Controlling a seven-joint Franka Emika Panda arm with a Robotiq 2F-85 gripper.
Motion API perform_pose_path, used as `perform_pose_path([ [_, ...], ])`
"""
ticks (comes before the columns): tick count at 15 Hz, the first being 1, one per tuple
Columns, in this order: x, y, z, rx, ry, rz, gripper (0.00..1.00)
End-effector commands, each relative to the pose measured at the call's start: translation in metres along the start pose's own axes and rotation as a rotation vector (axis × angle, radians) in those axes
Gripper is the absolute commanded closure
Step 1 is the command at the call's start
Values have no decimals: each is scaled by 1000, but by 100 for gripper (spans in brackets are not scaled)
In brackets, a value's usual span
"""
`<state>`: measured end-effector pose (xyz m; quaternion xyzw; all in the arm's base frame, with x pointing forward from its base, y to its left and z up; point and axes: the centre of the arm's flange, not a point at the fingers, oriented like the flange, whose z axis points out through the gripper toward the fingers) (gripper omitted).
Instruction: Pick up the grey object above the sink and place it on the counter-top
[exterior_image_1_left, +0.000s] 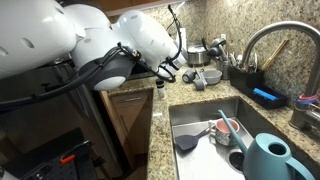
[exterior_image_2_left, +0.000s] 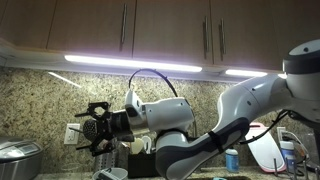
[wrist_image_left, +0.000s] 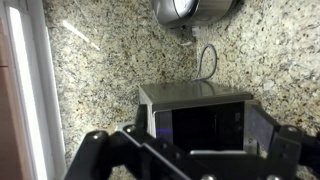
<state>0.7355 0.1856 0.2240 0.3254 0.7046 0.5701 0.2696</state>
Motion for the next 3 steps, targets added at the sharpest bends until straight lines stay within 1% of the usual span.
perform_pose_path([
  [1,-1,-1,-3,0,5,0,0],
  [3,-1,-6,-7,5,14,3,0],
])
